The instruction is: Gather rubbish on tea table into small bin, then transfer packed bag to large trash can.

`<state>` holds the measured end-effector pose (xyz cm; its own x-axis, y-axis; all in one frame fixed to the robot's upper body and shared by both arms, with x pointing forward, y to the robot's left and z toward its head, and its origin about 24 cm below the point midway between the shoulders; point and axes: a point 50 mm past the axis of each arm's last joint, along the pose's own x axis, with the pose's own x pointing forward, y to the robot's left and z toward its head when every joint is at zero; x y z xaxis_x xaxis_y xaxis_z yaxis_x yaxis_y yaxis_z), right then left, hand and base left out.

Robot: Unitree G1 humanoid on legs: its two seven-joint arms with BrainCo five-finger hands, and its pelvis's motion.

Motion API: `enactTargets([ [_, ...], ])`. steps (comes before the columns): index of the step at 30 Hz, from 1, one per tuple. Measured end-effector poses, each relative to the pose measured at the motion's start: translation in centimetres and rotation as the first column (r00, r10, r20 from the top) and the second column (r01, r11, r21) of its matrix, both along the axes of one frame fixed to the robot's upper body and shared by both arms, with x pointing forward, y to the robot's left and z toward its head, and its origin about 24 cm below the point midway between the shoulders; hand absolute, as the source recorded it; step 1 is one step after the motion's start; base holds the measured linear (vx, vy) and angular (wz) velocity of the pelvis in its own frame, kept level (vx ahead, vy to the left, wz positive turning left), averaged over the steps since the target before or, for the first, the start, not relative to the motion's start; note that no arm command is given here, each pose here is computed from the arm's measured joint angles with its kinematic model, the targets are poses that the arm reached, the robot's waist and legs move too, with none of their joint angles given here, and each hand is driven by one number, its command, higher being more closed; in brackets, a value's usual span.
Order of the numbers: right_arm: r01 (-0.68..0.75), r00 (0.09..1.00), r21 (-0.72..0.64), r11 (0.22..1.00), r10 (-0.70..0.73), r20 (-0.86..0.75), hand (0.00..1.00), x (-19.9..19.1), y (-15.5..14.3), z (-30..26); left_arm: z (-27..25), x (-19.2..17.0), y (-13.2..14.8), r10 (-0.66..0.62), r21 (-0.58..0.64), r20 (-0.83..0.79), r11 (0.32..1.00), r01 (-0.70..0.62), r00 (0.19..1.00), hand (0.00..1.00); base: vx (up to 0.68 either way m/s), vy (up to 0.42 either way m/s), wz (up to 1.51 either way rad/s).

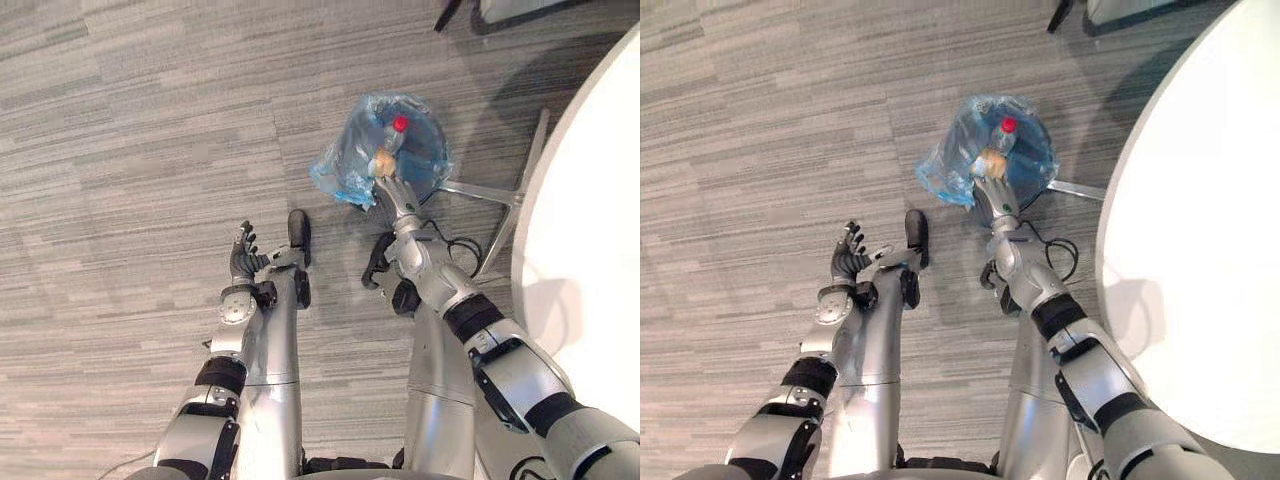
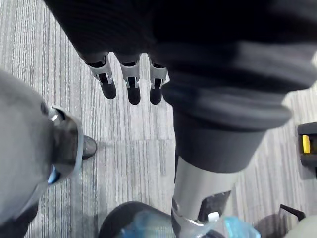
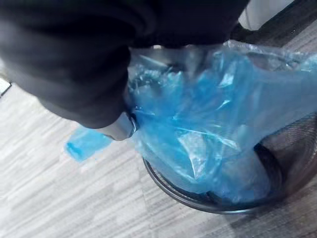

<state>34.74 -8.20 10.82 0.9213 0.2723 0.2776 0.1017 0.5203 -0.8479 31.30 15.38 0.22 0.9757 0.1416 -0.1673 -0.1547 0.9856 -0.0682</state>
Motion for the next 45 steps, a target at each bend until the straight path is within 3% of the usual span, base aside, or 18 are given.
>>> enactTargets([
  [11, -0.098, 0.984, 0.282, 0.954, 0.135, -0.116, 1.00, -7.3, 1.3, -3.6, -7.0, -7.2, 1.8, -0.008, 0.099, -0.268, 0.994, 0.036, 0.963, 0.00, 0.07, 0.006, -0.07],
  [19, -0.112, 0.948, 0.343, 0.933, 0.203, -0.243, 1.00, -8.9, 1.0, -5.8, -10.5, -11.7, 3.3, -0.026, 0.177, -0.452, 0.977, 0.118, 0.892, 0.00, 0.19, 0.028, -0.06],
  [25, -0.042, 0.935, 0.388, 0.921, 0.173, -0.310, 1.00, -9.3, -1.6, -7.0, -11.5, -13.7, 3.8, -0.025, 0.175, -0.504, 0.976, 0.131, 0.863, 0.00, 0.16, 0.057, -0.10],
  [36, -0.011, 0.907, 0.505, 0.863, 0.221, -0.358, 1.00, -9.2, -3.0, -7.1, -7.7, -13.0, 3.7, -0.079, 0.173, -0.312, 0.975, 0.138, 0.947, 0.00, 0.02, 0.024, -0.01],
  [45, -0.076, 0.894, 0.552, 0.830, 0.302, -0.330, 1.00, -9.1, -4.2, -5.3, -0.2, -10.2, 2.3, -0.207, 0.235, 0.044, 0.953, 0.192, 0.977, 0.00, 0.02, 0.005, -0.01],
])
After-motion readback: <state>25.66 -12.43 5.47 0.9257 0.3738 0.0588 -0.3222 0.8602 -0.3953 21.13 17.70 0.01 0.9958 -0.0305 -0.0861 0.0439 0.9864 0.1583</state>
